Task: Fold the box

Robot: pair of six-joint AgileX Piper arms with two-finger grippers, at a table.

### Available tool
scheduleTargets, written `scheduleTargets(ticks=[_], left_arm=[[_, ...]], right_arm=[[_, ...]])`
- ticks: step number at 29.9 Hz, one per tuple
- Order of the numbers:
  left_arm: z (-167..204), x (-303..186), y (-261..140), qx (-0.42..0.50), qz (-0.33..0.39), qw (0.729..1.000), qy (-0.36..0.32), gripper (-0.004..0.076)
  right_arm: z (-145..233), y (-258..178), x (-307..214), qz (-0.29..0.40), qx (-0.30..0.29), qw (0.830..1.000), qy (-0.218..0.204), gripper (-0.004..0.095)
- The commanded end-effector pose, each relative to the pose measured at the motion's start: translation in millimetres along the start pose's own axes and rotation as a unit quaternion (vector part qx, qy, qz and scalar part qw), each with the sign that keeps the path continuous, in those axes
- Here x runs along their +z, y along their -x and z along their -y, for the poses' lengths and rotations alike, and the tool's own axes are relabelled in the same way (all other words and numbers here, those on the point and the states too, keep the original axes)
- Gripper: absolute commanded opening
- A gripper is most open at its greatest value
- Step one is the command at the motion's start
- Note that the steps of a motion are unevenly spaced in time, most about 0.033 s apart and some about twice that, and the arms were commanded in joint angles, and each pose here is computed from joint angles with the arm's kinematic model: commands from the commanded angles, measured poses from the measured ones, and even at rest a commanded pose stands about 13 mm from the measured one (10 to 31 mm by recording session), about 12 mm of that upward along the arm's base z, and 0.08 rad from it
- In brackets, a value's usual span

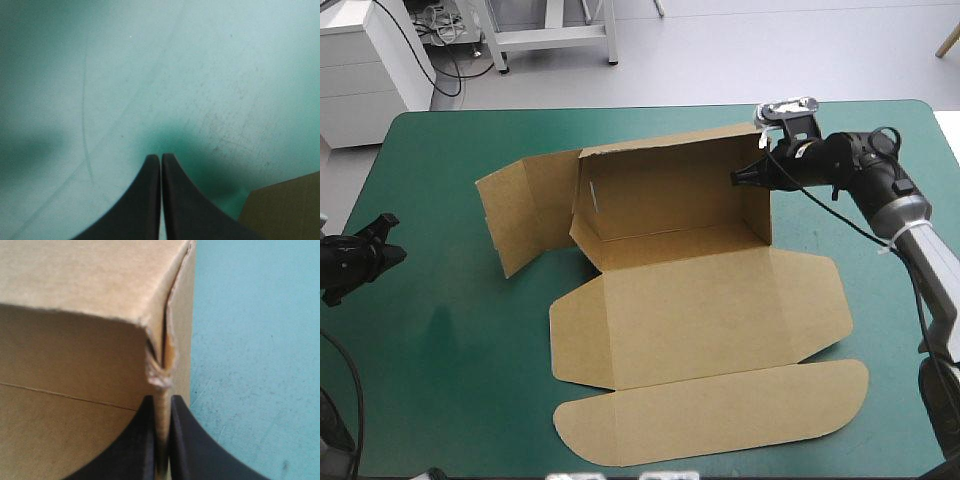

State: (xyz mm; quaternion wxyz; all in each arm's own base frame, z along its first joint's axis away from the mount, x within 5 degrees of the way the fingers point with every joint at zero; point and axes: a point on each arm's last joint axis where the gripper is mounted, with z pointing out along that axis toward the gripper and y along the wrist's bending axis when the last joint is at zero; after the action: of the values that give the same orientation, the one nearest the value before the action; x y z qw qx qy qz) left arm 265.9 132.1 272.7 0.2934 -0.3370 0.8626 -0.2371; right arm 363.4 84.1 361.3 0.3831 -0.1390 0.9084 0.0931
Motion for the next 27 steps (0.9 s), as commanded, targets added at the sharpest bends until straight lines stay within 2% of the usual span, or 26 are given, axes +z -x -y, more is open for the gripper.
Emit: scheduleTargets(ticks=[1,3,6,10,13,20,24,27], left_arm=[[15,-15,6,-0.012,0.039,0.999,-0.035,-0.0008],[15,-15,6,-0.012,0.038,0.999,-0.035,-0.0008],[15,-15,6,-0.021,0.038,0.998,-0.036,-0.0008],[15,-15,6,-0.037,0.036,0.998,-0.037,-0.0008],[15,-15,6,-0.042,0.036,0.998,-0.037,-0.0008],[15,-15,7,-0.051,0.04,0.997,-0.038,-0.0008],[15,-15,9,-0.051,0.05,0.997,-0.035,-0.0008],[15,-15,8,-0.051,0.05,0.997,-0.035,-0.0008]], right_arm=[[-4,36,-49,0.06,0.016,0.998,0.004,-0.0017],[-5,41,-53,0.035,0.026,0.999,0.011,-0.0017],[-6,42,-45,-0.042,0.042,0.998,0.024,-0.0017],[-7,42,-25,-0.063,0.076,0.994,0.043,-0.0017],[-4,37,-11,-0.082,0.086,0.992,0.038,-0.0017],[-8,0,5,-0.153,0.108,0.981,0.046,-0.0016],[-8,-13,4,-0.17,0.09,0.98,0.045,-0.0016],[-3,-13,10,-0.168,0.08,0.982,0.025,-0.0016]])
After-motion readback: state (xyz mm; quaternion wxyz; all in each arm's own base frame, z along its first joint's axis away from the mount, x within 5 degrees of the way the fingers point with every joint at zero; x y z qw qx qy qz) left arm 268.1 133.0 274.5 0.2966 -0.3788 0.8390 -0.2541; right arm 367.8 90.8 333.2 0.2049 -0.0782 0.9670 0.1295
